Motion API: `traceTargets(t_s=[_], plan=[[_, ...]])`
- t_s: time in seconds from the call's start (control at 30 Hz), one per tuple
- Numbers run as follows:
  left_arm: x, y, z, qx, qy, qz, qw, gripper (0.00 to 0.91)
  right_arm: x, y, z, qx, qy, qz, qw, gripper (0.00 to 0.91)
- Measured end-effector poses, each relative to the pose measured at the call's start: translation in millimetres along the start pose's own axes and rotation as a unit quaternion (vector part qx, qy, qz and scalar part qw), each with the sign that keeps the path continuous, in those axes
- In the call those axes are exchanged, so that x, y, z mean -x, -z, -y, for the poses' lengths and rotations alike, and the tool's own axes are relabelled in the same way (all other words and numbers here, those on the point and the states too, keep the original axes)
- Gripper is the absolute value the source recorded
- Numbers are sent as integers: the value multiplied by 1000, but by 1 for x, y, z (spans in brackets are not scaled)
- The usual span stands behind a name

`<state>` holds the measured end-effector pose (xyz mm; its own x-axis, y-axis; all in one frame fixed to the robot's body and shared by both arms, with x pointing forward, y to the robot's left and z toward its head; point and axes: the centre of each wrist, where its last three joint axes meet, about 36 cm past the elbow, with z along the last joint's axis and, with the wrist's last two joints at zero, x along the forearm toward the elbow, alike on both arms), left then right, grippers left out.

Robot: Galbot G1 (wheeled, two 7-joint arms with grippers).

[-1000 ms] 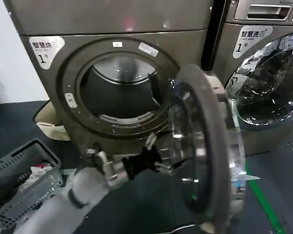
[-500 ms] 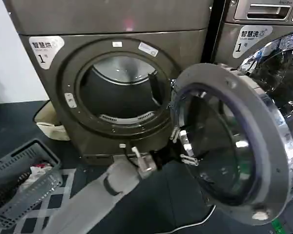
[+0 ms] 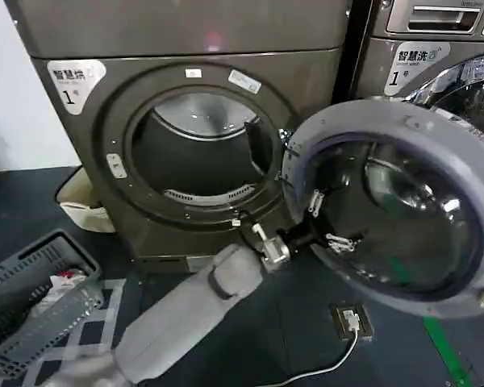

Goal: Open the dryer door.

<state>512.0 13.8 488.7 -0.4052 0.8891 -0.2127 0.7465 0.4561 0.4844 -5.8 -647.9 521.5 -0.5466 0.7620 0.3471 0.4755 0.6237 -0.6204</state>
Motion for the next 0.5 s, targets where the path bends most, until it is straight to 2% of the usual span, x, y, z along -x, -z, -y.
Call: traceTargets(t_s=[0.3,0.5], plan=[[37,-6,-12,8,12,-3,1000,907,-15,-9,8,-13,-58,-56,997,907],[60,-8,-16,19,15,-4,1000,907,-22,-16,8,-10,-63,-66,996,907]])
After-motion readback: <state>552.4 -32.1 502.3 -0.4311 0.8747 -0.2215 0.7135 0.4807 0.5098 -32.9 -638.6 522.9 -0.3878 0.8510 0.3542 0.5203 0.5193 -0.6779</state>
